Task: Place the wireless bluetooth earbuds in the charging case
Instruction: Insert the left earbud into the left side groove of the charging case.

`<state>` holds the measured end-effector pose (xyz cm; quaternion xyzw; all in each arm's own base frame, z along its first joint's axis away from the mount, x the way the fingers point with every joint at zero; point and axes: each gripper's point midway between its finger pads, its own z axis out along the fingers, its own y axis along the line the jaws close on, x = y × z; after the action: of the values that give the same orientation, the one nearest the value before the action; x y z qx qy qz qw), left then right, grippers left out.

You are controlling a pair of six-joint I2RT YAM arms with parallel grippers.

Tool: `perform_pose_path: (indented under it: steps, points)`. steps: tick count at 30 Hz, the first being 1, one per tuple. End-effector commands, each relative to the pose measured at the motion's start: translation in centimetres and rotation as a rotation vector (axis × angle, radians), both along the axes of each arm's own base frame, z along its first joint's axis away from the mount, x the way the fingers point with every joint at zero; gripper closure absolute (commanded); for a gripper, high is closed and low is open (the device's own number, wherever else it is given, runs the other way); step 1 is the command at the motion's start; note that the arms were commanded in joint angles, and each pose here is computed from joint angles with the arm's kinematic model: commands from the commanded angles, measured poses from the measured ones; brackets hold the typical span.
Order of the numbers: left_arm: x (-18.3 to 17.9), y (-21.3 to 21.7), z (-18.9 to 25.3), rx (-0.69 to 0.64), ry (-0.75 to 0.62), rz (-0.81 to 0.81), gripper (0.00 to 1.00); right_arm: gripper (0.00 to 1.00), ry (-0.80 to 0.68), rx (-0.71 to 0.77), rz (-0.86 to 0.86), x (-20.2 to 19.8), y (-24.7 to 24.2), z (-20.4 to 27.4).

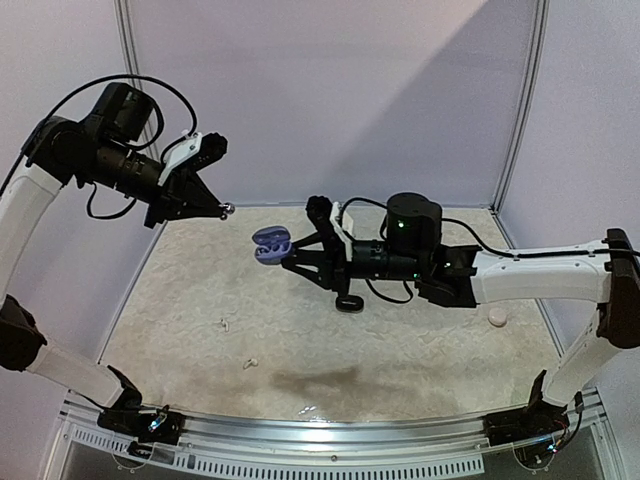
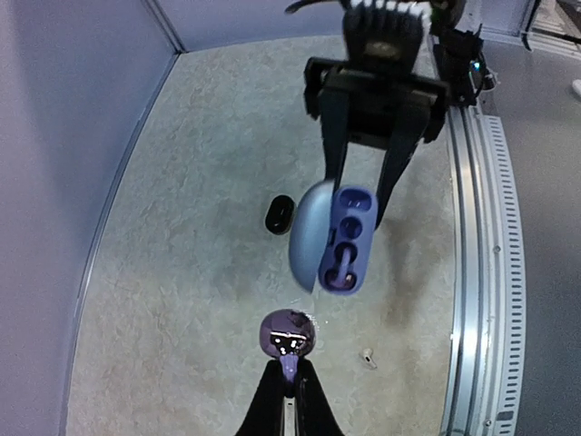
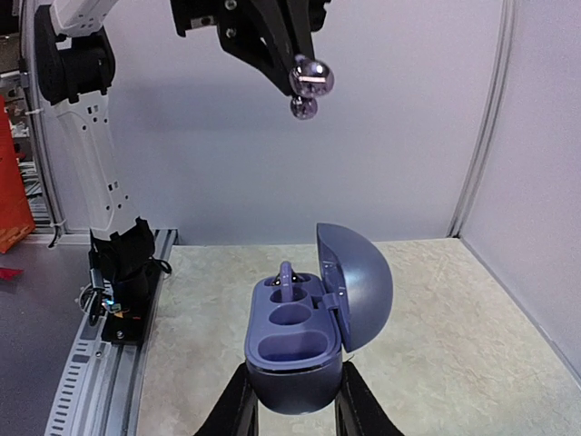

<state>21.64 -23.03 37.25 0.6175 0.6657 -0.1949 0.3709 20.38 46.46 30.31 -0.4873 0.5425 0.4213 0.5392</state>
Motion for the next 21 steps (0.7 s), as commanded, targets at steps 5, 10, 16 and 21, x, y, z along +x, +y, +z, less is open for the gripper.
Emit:
perform_pose_path:
  steps: [5, 10, 16, 21]
  points:
    - [-6.2, -1.3, -1.3, 0.111, 0.157, -0.127, 1.00, 1.00, -0.041, 0.075, 0.151, -0.9, 2.7, 2.4]
    - [-6.8, -2.1, -2.9, 0.189, 0.204, -0.142, 1.00, 1.00, -0.076, 0.031, 0.159, -1.3, 3.2, 1.6]
    - [-7.3, -2.8, -3.8, 0.233, 0.198, -0.165, 1.00, 1.00, -0.109, 0.017, 0.172, -1.6, 3.5, 1.7]
    - [-7.0, -2.3, -4.2, 0.256, 0.185, -0.148, 1.00, 1.00, -0.112, 0.012, 0.168, -1.6, 3.5, 1.6]
